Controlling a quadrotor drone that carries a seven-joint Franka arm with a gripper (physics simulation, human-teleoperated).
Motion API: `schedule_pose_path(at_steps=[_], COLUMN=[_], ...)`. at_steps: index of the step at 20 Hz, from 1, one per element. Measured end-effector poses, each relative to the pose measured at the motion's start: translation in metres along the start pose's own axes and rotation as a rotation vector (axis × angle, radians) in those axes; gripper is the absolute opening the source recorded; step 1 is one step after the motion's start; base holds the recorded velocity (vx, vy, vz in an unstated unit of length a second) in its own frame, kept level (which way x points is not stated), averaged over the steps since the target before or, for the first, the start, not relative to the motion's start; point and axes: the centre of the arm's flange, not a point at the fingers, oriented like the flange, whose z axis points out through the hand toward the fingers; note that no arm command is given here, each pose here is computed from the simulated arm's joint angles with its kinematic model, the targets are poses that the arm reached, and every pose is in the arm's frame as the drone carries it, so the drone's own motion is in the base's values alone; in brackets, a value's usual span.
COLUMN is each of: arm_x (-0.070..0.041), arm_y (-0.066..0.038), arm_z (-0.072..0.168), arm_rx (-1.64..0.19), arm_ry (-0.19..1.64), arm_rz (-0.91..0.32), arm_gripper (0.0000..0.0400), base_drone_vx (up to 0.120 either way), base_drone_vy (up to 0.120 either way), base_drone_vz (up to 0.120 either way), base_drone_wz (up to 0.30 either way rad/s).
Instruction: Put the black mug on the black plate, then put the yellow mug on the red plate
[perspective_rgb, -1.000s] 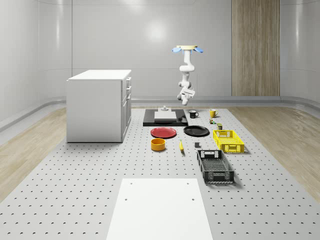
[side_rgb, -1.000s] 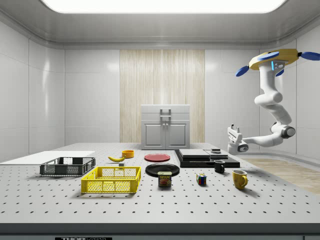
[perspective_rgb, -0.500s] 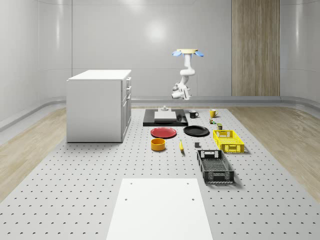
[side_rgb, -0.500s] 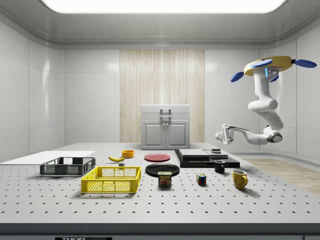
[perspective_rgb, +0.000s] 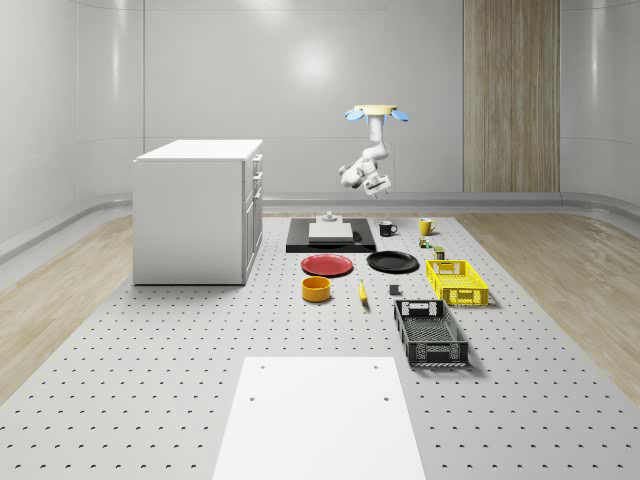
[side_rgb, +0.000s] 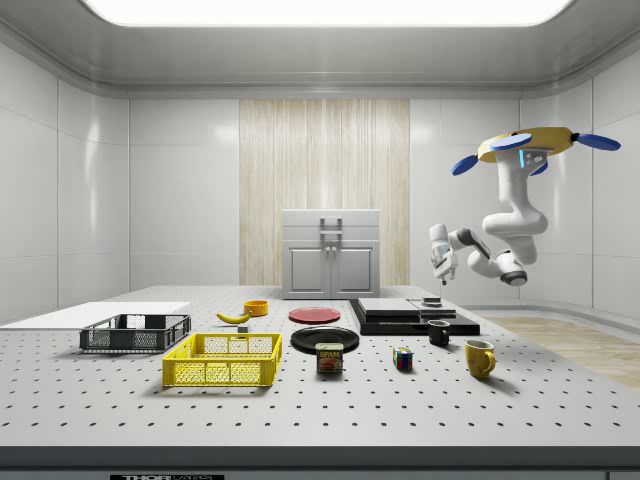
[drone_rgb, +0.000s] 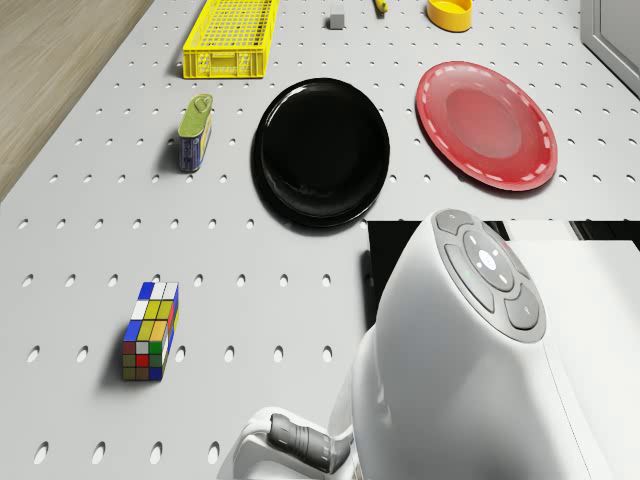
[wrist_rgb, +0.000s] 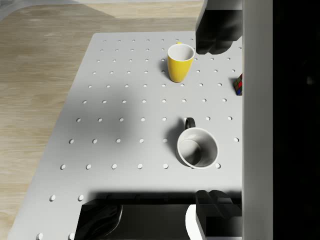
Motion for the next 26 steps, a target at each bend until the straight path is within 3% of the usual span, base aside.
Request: schedule_pose_path(at_steps=[4, 9, 21, 26], arm_x=[-0.012, -0.019, -0.023, -0.023], arm_y=[-0.012, -0.018, -0.022, -0.023], arm_z=[0.001, 0.003, 0.004, 0.004], arm_rx=[-0.118, -0.185, -0.224, -0.227], arm_ry=[0.123, 0.193, 0.236, 0.239], arm_rz=[-0.004, -0.007, -0.008, -0.008], arm_gripper=[0.0400, 0.0400, 0.0400, 0.0400], base_drone_vx=[0.000, 0.048, 0.017, 0.088], base_drone_vy=[-0.060, -0.064, 0.023, 0.000], base_drone_vz=[-0.120, -0.120, -0.120, 0.000], base_drone_wz=[0.000, 0.000, 0.000, 0.000])
